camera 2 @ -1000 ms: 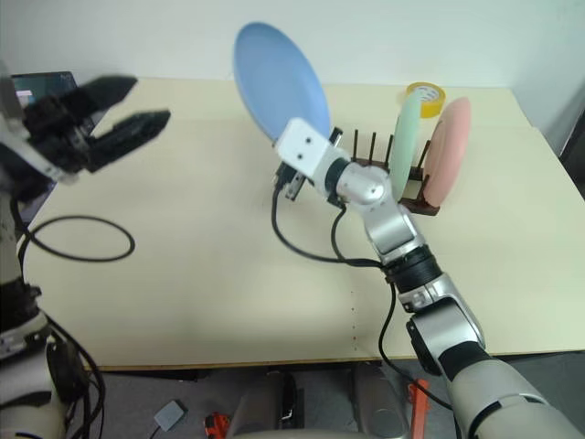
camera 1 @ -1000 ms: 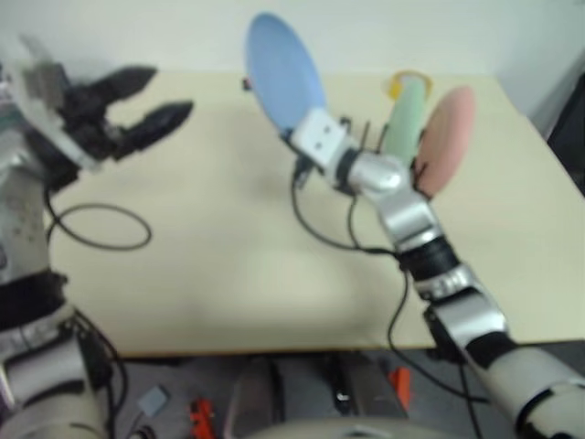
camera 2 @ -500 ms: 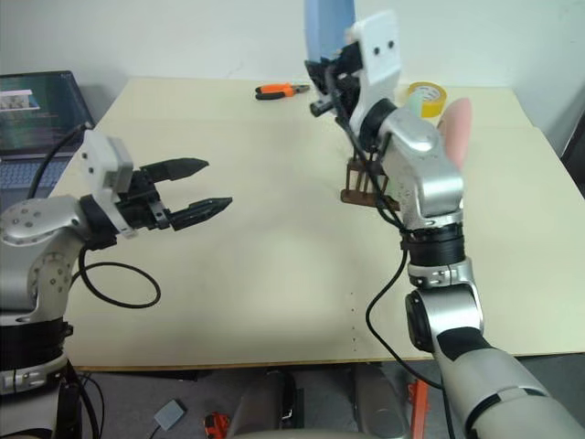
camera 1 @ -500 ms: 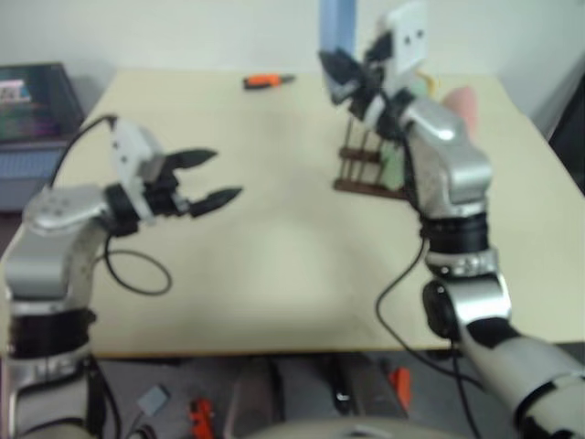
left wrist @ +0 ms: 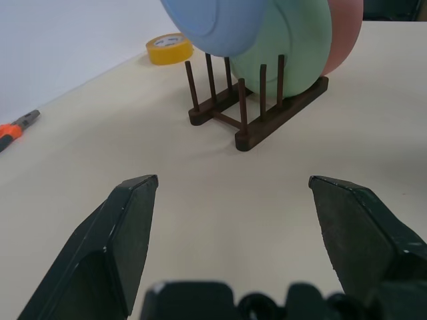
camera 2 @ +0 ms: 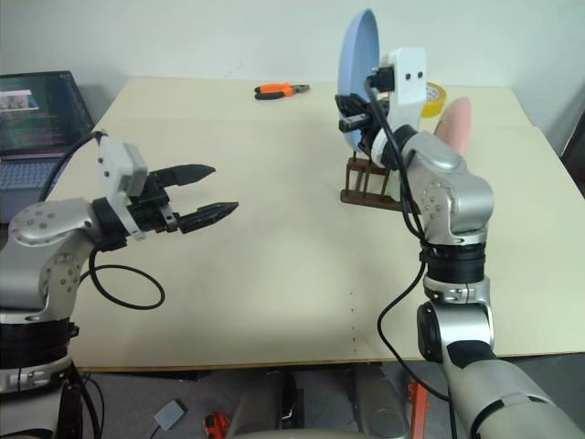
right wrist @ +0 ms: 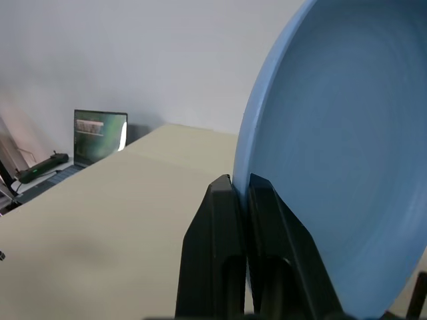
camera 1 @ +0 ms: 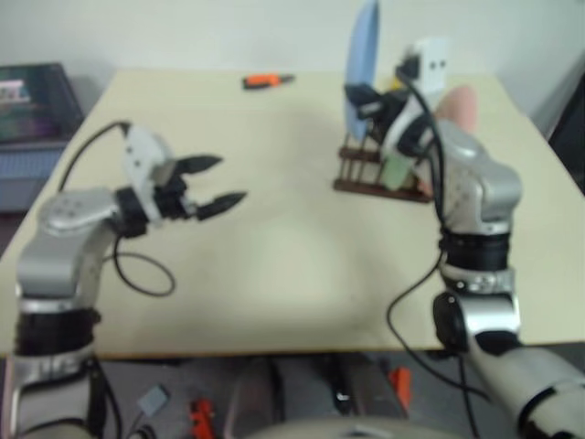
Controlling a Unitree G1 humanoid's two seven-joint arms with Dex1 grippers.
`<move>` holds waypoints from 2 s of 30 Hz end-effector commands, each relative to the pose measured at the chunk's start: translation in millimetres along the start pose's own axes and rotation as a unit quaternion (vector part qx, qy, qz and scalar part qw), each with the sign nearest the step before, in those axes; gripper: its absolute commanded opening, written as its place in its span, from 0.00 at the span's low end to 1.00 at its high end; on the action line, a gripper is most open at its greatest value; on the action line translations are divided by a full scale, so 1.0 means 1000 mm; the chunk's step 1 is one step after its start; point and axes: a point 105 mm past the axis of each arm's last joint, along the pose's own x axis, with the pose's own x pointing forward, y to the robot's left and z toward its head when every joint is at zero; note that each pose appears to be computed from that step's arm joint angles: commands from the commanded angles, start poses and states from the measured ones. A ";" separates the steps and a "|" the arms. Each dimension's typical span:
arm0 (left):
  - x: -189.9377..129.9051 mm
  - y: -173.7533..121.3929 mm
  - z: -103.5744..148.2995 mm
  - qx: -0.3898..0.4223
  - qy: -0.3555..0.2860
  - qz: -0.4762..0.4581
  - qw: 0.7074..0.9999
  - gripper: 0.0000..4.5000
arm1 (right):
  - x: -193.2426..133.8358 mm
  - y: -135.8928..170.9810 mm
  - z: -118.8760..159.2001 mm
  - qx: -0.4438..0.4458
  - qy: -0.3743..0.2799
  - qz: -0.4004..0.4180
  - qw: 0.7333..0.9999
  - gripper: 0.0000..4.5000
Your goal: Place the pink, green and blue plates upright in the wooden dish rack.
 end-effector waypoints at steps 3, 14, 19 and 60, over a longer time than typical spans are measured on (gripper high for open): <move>0.000 0.002 0.012 0.020 -0.012 0.005 1.000 0.89 | -0.008 0.002 0.015 -0.003 -0.028 0.003 1.000 0.00; 0.001 0.003 0.010 0.019 -0.007 0.007 1.000 0.89 | -0.010 0.000 0.005 0.014 -0.013 0.002 1.000 0.00; 0.001 0.003 0.009 0.018 -0.006 0.007 1.000 0.89 | -0.010 -0.003 0.002 0.021 -0.008 -0.003 1.000 0.00; 0.003 0.005 0.007 0.023 -0.001 0.005 1.000 0.89 | -0.021 -0.022 -0.006 0.069 0.006 -0.033 0.997 0.99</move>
